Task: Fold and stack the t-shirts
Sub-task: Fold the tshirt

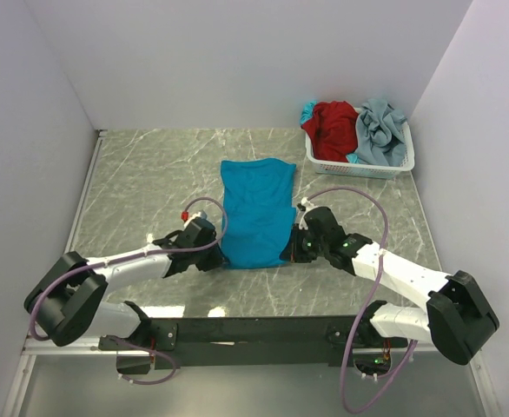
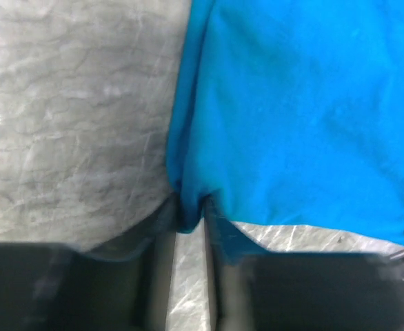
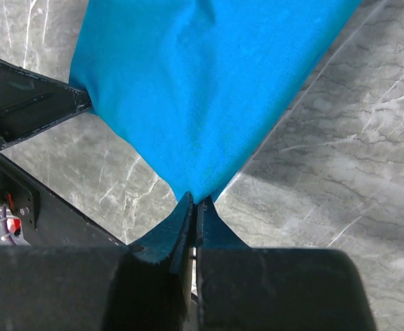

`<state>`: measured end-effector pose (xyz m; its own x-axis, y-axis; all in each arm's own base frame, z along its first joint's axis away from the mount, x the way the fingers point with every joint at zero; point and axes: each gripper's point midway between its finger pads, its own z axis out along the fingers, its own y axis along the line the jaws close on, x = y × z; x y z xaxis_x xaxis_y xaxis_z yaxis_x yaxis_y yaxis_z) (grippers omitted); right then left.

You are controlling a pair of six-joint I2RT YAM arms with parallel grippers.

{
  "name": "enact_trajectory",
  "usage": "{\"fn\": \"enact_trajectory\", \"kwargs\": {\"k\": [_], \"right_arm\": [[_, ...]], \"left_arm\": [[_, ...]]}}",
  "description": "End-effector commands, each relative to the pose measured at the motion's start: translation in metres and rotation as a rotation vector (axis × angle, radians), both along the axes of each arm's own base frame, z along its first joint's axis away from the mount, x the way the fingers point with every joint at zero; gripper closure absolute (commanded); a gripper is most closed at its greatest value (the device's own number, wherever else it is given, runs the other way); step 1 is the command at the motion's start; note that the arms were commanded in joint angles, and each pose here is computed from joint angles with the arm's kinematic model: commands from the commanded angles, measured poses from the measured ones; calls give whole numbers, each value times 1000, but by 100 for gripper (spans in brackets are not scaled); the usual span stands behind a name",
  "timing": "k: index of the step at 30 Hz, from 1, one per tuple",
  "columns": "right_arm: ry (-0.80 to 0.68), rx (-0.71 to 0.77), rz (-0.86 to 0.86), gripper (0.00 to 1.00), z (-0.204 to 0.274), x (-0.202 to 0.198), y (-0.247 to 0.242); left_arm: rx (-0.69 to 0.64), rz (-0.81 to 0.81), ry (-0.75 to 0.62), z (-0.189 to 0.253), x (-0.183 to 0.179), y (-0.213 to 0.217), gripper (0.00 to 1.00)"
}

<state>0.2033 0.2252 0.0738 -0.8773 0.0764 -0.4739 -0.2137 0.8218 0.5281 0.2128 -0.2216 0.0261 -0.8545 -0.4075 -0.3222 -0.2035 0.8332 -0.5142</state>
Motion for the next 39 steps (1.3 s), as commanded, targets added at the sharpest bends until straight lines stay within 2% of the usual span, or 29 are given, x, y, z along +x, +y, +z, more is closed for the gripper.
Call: {"fn": "enact_trajectory", "kwargs": {"k": [1,2,4,5,14,18,22,24,28,32,35,39], "right_arm": [[-8,0,12,100,0,-1,1],[-6,0,13,100,-1,-2,1],[-8,5,18,100,0,-1,2],[-7,4,20,100,-1,-2,2],[-26,6,35,100,12,-8,-2],[-71,-2,7,100,30,2,-5],[-135,-26,-56,100,54,30,-10],[-188,-6,-81,100,75,50,-11],[-268,12,-108,100,108,86,-14],[-282,26,-105,100,123,112,-18],[-280,41,-103,100,130,131,-19],[-270,58,-114,100,133,156,-23]], "left_arm": [[-22,-17,-51,6,7,-6,79],[-12,-12,-54,5,8,-4,81],[18,-14,-60,3,11,-2,97],[22,-19,-65,4,13,-3,100],[-6,-93,-72,20,-9,0,100],[-73,-88,-166,59,-1,-5,100],[-90,-54,-271,97,28,-13,100],[-71,-41,-274,98,44,-9,100],[-114,23,-336,130,92,-1,100],[-111,24,-435,160,129,-3,100],[-76,32,-429,161,154,-3,100],[-111,38,-455,174,185,-6,100]]}}
